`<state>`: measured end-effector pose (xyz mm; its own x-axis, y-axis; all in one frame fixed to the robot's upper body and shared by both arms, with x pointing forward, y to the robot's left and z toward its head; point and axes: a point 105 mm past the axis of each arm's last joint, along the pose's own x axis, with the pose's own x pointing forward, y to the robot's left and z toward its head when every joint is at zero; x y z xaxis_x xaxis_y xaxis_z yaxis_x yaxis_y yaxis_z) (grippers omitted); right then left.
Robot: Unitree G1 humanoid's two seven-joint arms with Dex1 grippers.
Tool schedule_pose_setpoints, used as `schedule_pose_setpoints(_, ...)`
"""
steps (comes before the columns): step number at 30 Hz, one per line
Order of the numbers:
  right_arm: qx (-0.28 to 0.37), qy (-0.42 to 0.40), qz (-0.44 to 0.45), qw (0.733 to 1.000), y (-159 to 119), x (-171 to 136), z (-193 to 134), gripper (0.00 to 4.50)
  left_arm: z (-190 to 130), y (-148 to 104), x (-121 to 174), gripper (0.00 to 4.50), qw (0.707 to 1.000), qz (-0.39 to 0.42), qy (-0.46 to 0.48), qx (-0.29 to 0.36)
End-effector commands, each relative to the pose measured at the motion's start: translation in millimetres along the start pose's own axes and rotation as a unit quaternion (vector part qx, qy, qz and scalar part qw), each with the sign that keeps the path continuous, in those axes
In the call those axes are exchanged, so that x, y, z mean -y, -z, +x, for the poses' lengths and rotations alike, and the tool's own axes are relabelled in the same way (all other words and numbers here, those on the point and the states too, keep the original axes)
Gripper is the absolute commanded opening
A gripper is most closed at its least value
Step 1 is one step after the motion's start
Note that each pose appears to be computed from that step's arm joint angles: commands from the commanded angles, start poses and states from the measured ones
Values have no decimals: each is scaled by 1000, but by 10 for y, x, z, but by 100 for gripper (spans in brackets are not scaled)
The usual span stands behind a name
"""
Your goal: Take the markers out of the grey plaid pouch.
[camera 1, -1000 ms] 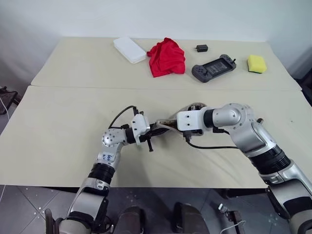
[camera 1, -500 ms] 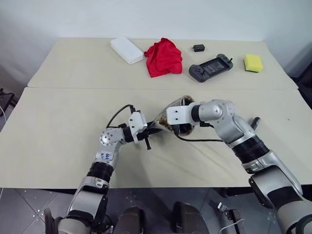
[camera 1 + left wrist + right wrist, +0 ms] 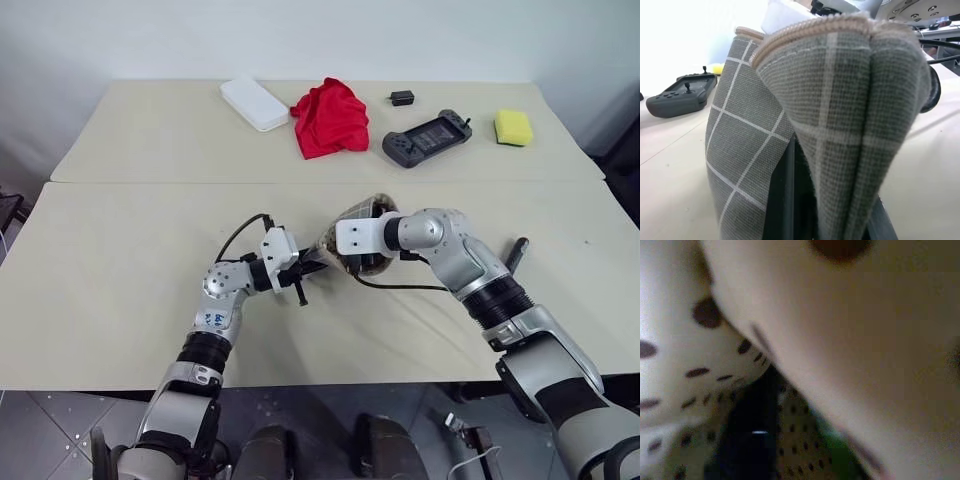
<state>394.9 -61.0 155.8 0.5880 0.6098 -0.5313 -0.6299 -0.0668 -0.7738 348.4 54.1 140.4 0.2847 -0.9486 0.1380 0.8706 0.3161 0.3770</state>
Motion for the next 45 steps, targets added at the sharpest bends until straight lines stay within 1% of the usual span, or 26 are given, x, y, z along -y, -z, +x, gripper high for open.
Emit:
schedule_pose_setpoints(1,26,2,-23,999,-117,-43,-86,52,82,-219,-9,0,999,32,9,38)
schedule_pose_setpoints(4,71,29,-52,996,-335,47,-234,48,57,-207,-19,0,999,31,6,33)
schedule_pose_setpoints(5,85,25,-61,994,-395,34,-283,48,49,-204,-21,0,999,30,4,32)
schedule_pose_setpoints(8,106,25,-67,992,-479,31,-418,48,30,-192,-25,0,999,26,1,27)
schedule_pose_setpoints(12,113,28,-53,992,-447,76,-588,48,-7,-160,-26,0,1000,25,-2,17)
schedule_pose_setpoints(15,107,38,-47,992,-325,86,-687,48,-18,-151,-14,0,1000,25,0,13)
schedule_pose_setpoints(18,113,18,-32,993,-244,-8,-790,48,-44,-145,-13,0,1000,24,-2,11)
schedule_pose_setpoints(19,123,8,-18,992,-219,-43,-854,48,-59,-137,-18,0,1000,24,-4,8)
schedule_pose_setpoints(20,120,21,0,993,-157,-9,-907,48,-69,-133,-19,0,1000,24,-6,7)
schedule_pose_setpoints(23,109,22,32,993,2,2,-1024,48,-74,-132,-15,0,1000,24,-8,6)
schedule_pose_setpoints(25,130,-8,29,991,-16,-82,-1089,48,-77,-133,-12,0,1000,24,-9,6)
schedule_pose_setpoints(28,199,-52,83,975,-96,-199,-1257,48,-82,-127,-6,0,1000,22,-9,4)
schedule_pose_setpoints(31,241,-34,124,962,-136,-154,-1317,48,-80,-124,-3,0,1000,21,-9,4)
schedule_pose_setpoints(36,254,4,147,956,-80,-47,-1349,48,-58,-127,7,0,1000,20,-8,6)
schedule_pose_setpoints(40,295,31,196,935,-157,112,-1506,48,-67,-124,3,0,1000,20,-9,4)
schedule_pose_setpoints(42,319,6,246,915,-248,127,-1610,48,-87,-121,-4,0,1000,20,-11,2)
schedule_pose_setpoints(43,333,-25,273,902,-326,96,-1703,48,-98,-120,-9,0,1000,20,-12,1)
schedule_pose_setpoints(44,359,-20,302,883,-398,176,-1808,48,-110,-118,-14,0,1000,20,-12,0)
schedule_pose_setpoints(45,392,-7,332,858,-456,285,-1921,48,-117,-118,-18,0,1000,20,-13,-1)
